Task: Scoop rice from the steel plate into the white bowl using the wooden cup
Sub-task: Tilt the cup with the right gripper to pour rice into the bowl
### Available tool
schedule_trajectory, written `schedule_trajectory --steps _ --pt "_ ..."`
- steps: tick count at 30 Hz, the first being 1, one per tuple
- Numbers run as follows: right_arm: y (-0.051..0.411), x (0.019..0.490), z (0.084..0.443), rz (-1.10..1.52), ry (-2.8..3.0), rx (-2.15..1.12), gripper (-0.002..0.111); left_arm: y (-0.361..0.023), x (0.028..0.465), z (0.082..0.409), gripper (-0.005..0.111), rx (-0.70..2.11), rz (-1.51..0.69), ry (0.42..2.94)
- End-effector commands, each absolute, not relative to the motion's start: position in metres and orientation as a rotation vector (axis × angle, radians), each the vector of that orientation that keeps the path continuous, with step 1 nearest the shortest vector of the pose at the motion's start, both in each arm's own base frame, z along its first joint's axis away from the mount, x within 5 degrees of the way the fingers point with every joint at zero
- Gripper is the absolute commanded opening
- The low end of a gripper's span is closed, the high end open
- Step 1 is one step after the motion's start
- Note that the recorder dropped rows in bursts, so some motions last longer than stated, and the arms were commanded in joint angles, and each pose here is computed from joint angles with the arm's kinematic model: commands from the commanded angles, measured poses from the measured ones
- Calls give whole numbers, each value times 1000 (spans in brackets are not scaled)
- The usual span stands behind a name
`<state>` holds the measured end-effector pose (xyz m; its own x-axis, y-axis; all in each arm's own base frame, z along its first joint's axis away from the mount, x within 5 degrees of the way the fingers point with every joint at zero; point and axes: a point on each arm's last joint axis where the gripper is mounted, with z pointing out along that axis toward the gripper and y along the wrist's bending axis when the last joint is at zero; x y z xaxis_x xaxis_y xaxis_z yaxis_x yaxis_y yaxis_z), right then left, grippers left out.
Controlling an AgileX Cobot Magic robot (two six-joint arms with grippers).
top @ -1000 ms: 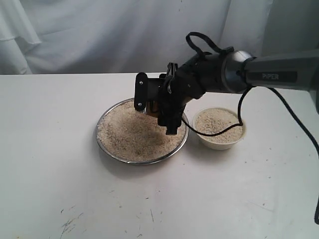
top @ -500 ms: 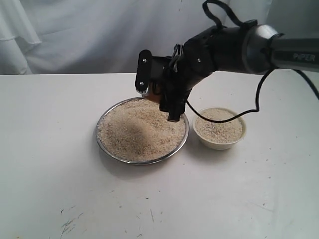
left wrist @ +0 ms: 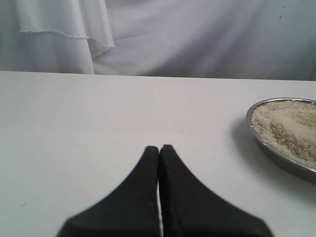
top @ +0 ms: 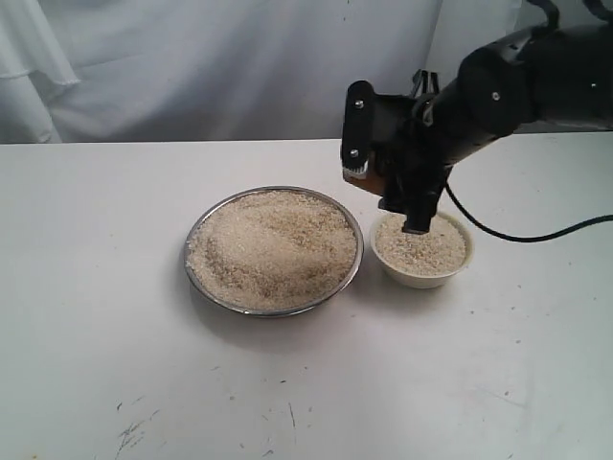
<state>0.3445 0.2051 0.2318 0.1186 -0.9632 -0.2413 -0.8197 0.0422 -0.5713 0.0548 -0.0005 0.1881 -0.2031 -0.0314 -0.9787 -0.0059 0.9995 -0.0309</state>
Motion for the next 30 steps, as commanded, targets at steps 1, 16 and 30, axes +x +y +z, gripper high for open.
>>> schedule_trajectory --steps 1,16,30 --pt "178 345 234 -338 1762 -1763 0 -1 55 187 0 -30 -27 1768" --pt "116 358 225 -453 1822 -1778 0 -1 55 187 0 -30 -27 1768" --pt "113 352 206 -515 1683 -1946 0 -1 55 187 0 -30 -27 1768"
